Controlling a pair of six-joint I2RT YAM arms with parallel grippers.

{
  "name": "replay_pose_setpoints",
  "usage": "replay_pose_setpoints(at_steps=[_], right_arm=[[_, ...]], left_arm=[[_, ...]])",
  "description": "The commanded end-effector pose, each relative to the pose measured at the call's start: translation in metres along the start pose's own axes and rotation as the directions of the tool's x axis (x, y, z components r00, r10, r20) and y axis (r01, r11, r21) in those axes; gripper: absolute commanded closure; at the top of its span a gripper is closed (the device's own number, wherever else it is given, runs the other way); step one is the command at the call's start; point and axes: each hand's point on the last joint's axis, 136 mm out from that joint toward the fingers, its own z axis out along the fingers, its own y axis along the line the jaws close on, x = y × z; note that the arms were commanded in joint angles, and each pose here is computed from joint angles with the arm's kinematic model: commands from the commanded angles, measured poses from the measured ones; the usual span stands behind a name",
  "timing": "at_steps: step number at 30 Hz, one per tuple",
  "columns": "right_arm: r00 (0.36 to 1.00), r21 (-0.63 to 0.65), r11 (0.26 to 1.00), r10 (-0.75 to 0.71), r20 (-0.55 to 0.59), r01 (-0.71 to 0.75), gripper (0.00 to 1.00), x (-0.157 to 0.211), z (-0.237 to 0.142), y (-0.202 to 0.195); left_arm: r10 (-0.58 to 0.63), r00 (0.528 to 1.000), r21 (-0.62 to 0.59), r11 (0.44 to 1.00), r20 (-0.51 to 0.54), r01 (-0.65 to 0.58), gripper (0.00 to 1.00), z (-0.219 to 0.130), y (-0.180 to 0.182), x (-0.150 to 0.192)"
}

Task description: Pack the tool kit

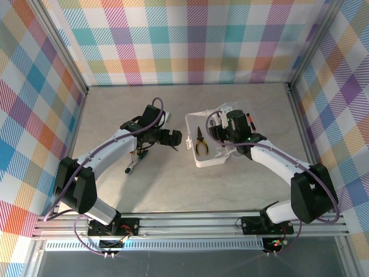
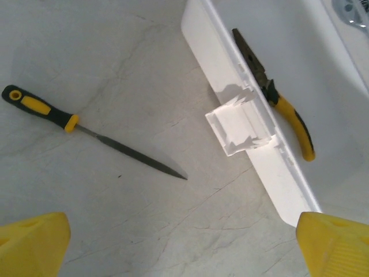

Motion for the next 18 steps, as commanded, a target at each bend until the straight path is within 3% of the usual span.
replay_pose_setpoints(at_steps=[1, 5, 13, 18], right_arm=[[1.0, -0.169, 0.986, -0.004, 0.007, 0.005, 0.01, -0.025, -0.027, 0.028], [1.0, -0.247, 0.969, -0.006, 0.001, 0.006, 0.01, -0.035, -0.04, 0.041], [1.0, -0.257, 0.966, -0.02, -0.011, 0.017, 0.01, -0.033, -0.048, 0.042], [0.999, -0.255, 0.967, -0.024, -0.025, 0.017, 0.01, -0.029, -0.046, 0.042]], left_arm=[[-0.062, 0.996, -0.09, 0.994, -0.057, 0.057, 0.0, 0.003, 0.029, 0.01], [-0.164, 0.98, -0.175, 0.974, -0.114, 0.142, 0.0, 0.012, 0.062, 0.02], [-0.301, 0.946, -0.295, 0.921, -0.123, 0.255, 0.0, 0.023, 0.114, 0.029], [-0.315, 0.941, -0.375, 0.893, -0.122, 0.25, 0.08, 0.022, 0.138, 0.033]])
